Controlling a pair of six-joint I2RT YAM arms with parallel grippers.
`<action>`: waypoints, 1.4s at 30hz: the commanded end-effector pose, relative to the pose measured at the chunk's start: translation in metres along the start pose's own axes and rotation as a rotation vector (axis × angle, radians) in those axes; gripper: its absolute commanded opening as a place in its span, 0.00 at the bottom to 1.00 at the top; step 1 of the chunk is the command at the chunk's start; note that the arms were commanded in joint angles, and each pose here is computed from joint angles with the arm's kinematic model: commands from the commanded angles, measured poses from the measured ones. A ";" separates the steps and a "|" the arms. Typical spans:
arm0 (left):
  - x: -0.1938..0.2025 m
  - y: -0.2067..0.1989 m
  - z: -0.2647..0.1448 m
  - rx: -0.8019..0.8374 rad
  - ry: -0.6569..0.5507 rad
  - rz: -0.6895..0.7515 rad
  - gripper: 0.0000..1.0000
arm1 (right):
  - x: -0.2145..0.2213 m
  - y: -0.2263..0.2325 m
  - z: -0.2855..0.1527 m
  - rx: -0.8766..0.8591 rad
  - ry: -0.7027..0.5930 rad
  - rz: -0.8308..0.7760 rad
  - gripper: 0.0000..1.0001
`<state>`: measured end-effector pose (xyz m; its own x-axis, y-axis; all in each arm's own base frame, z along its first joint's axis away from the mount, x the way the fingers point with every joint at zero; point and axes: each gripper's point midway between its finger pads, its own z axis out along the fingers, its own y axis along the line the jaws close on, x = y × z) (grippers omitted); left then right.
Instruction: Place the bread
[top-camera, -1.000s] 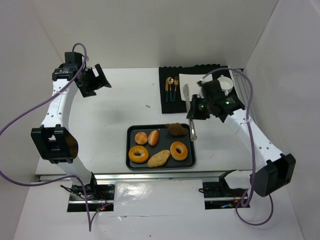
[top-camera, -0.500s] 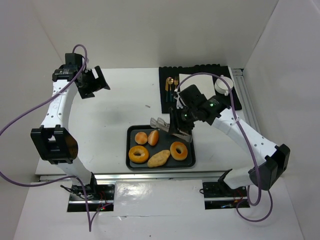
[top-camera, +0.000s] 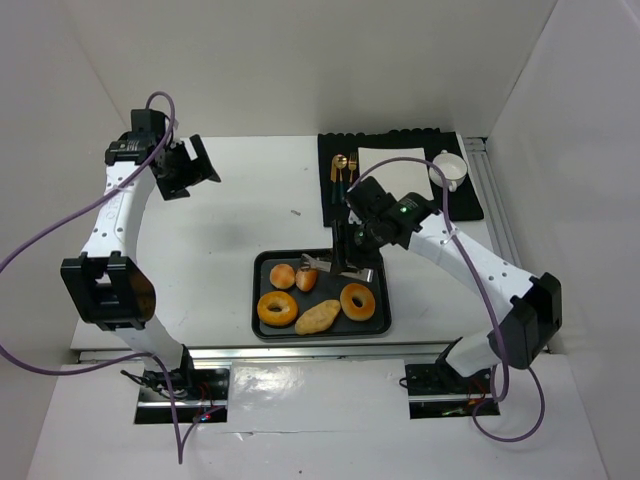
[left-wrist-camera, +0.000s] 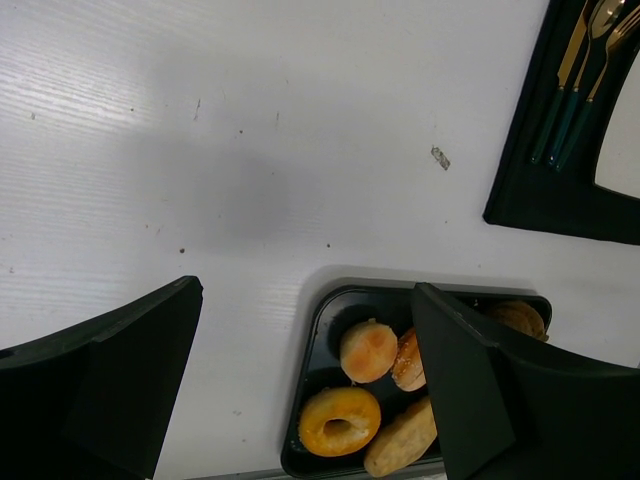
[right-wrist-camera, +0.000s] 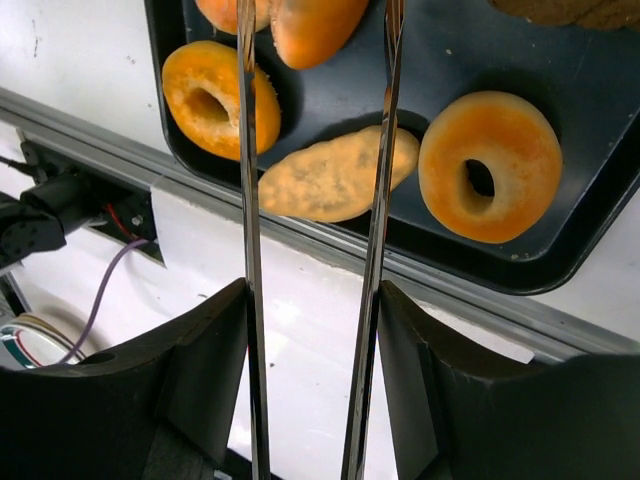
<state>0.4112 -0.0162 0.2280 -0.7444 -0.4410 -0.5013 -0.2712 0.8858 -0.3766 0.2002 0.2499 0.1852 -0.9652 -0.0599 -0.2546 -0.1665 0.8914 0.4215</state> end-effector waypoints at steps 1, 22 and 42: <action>-0.003 -0.005 -0.014 0.031 -0.037 0.024 0.99 | -0.005 0.000 0.003 0.011 -0.019 0.047 0.59; 0.000 -0.001 -0.009 0.019 -0.031 0.021 0.98 | -0.019 -0.004 0.016 -0.019 0.009 -0.017 0.21; 0.002 -0.001 -0.003 0.023 -0.016 0.001 0.98 | -0.240 -0.107 -0.081 0.134 -0.748 0.183 0.12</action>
<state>0.4061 -0.0168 0.2167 -0.7535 -0.4442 -0.4847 -0.2804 0.8840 -0.3741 0.3709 0.1513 0.2483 -0.7381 0.2988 -0.6050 0.0241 0.9077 0.4189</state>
